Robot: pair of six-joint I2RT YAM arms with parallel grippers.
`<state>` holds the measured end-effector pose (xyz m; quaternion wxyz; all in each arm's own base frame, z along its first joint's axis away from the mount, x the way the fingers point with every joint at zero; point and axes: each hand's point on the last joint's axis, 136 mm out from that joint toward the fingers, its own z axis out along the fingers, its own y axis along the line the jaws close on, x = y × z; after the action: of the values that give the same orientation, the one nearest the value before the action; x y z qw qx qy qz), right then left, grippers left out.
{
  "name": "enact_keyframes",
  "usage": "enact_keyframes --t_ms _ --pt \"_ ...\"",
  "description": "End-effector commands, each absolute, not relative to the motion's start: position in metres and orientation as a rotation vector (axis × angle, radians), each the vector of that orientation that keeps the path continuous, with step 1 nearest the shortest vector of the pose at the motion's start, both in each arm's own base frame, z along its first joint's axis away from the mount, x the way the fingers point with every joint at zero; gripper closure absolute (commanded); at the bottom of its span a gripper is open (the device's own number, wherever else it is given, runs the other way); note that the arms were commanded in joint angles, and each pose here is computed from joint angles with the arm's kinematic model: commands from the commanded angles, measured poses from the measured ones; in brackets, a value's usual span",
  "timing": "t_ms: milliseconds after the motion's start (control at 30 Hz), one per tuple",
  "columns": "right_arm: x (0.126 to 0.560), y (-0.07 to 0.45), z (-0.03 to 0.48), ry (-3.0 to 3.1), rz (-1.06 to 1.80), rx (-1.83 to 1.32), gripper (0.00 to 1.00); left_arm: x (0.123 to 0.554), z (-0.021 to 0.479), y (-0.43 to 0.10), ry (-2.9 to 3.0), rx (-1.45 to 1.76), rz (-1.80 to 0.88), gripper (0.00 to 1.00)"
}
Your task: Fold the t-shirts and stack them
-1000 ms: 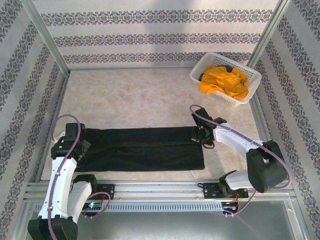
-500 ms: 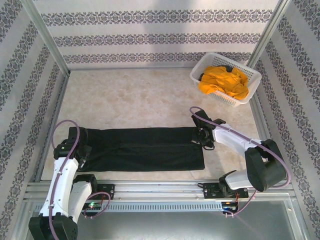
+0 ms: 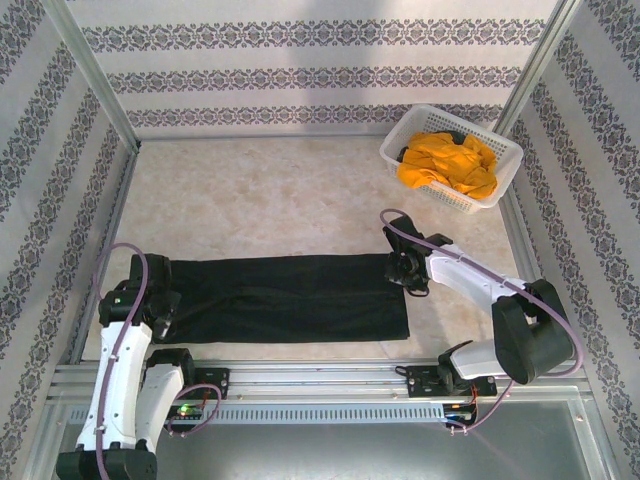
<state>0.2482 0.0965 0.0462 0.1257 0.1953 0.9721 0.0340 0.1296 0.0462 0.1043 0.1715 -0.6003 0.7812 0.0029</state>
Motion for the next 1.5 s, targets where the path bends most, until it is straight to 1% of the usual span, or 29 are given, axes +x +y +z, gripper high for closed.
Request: enact_keyframes --t_ms 0,200,367,567,600,667,700,767,933,1000,1067,1233,1333,1467 --pt "0.256 0.096 0.065 2.775 0.079 0.546 0.69 0.115 0.093 0.041 2.270 -1.756 0.034 1.00" --pt "0.260 0.105 0.068 2.776 0.100 0.522 0.68 0.117 0.075 0.041 2.330 -1.726 0.069 1.00" --pt "0.263 0.118 0.068 2.779 0.154 0.505 0.67 0.136 0.062 0.039 2.368 -1.682 0.036 1.00" --pt "0.264 0.135 0.055 2.811 0.230 0.558 0.67 0.153 0.061 0.043 2.397 -1.624 0.054 1.00" --pt "0.264 0.138 0.053 2.818 0.234 0.567 0.67 0.154 0.062 0.043 2.398 -1.619 0.055 0.93" --pt "0.264 0.144 0.051 2.826 0.245 0.579 0.68 0.154 0.066 0.044 2.397 -1.616 0.059 0.73" --pt "0.264 0.148 0.050 2.829 0.247 0.583 0.69 0.156 0.071 0.044 2.387 -1.607 0.049 0.67" --pt "0.264 0.153 0.050 2.826 0.255 0.592 0.71 0.160 0.080 0.044 2.379 -1.587 0.033 0.62" --pt "0.267 0.164 0.045 2.821 0.318 0.653 0.75 0.183 0.114 0.047 2.347 -1.490 -0.011 0.62" --pt "0.268 0.168 0.039 2.832 0.325 0.684 0.77 0.198 0.127 0.049 2.333 -1.452 -0.024 0.63" --pt "0.271 0.173 0.033 2.845 0.339 0.699 0.78 0.216 0.129 0.047 2.331 -1.415 -0.066 0.64" --pt "0.279 0.167 0.014 2.876 0.223 0.748 0.82 0.261 0.097 0.034 2.389 -1.447 -0.193 0.69" --pt "0.281 0.157 0.005 2.907 0.119 0.783 0.82 0.276 0.063 0.025 2.468 -1.477 -0.239 0.71" --pt "0.284 0.145 -0.002 2.959 0.030 0.836 0.80 0.285 0.028 0.012 2.574 -1.478 -0.306 0.71"
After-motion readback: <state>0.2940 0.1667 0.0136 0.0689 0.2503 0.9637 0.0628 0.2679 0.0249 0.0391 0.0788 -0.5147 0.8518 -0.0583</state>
